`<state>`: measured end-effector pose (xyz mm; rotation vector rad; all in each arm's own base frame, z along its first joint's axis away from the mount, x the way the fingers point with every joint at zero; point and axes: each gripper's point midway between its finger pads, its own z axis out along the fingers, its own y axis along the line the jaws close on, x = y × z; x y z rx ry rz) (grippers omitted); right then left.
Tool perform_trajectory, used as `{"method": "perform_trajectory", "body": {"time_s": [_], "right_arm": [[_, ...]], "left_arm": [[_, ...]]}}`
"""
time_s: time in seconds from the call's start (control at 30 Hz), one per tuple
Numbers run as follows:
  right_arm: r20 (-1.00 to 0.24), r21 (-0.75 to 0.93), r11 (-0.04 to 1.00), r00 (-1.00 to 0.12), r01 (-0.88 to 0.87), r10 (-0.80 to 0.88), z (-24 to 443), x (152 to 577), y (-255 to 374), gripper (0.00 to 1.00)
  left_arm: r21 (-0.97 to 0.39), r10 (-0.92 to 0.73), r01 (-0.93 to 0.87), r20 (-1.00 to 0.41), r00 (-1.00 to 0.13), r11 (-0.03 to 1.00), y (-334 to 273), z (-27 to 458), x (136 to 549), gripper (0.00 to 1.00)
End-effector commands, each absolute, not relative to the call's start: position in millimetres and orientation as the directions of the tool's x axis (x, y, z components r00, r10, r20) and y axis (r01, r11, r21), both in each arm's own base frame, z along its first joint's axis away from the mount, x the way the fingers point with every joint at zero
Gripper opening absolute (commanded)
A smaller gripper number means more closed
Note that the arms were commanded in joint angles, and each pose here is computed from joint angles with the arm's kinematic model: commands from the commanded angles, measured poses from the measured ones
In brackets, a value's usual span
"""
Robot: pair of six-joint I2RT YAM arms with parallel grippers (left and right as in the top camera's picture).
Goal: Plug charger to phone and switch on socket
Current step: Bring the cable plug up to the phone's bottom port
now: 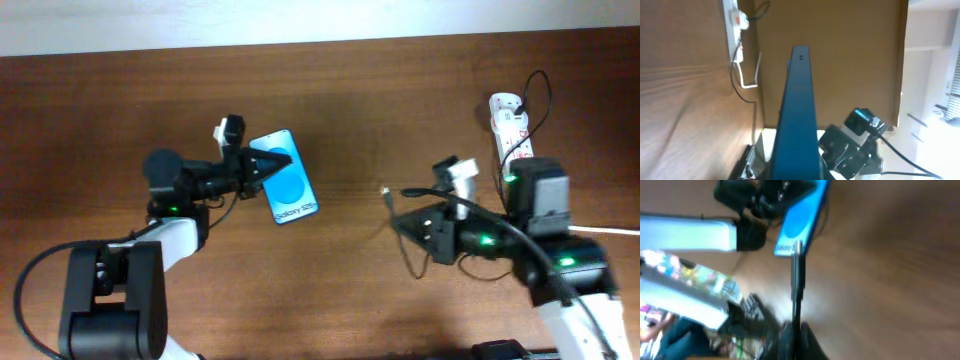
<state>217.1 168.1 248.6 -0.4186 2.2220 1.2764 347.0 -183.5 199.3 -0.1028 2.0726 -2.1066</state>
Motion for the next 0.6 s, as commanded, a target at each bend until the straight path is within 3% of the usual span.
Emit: {"method": "perform_trajectory", "body": {"time_s": [0.0, 0.17, 0.33, 0.57], "right_arm": [[-0.422, 0.798, 0.491, -0.906, -0.351, 0.038, 221.8, 209.8, 198.3, 0.04], [-0.45, 0.798, 0.416, -0.89, -0.436, -0.068, 222.9, 201.2, 245.8, 0.04], [-0.349, 0.845, 0.425, -0.937, -0.325, -0.023, 211.7, 214.4, 255.9, 0.04], [-0.334, 0.849, 0.426, -0.942, -0.312, -0.024, 208.0, 216.5, 257.5, 0.04]], "left_arm": [[-0.994, -0.196, 0.107, -0.1, -0.975, -0.025, -203.1, 212.7, 354.3, 0.0], [-0.96, -0.186, 0.277, -0.264, -0.946, -0.047, -208.2, 244.9, 356.6, 0.0], [-0.962, -0.193, 0.267, -0.253, -0.948, -0.051, -208.1, 247.2, 358.4, 0.0], [-0.969, -0.189, 0.241, -0.227, -0.955, -0.056, -207.9, 247.1, 358.2, 0.0]]}}
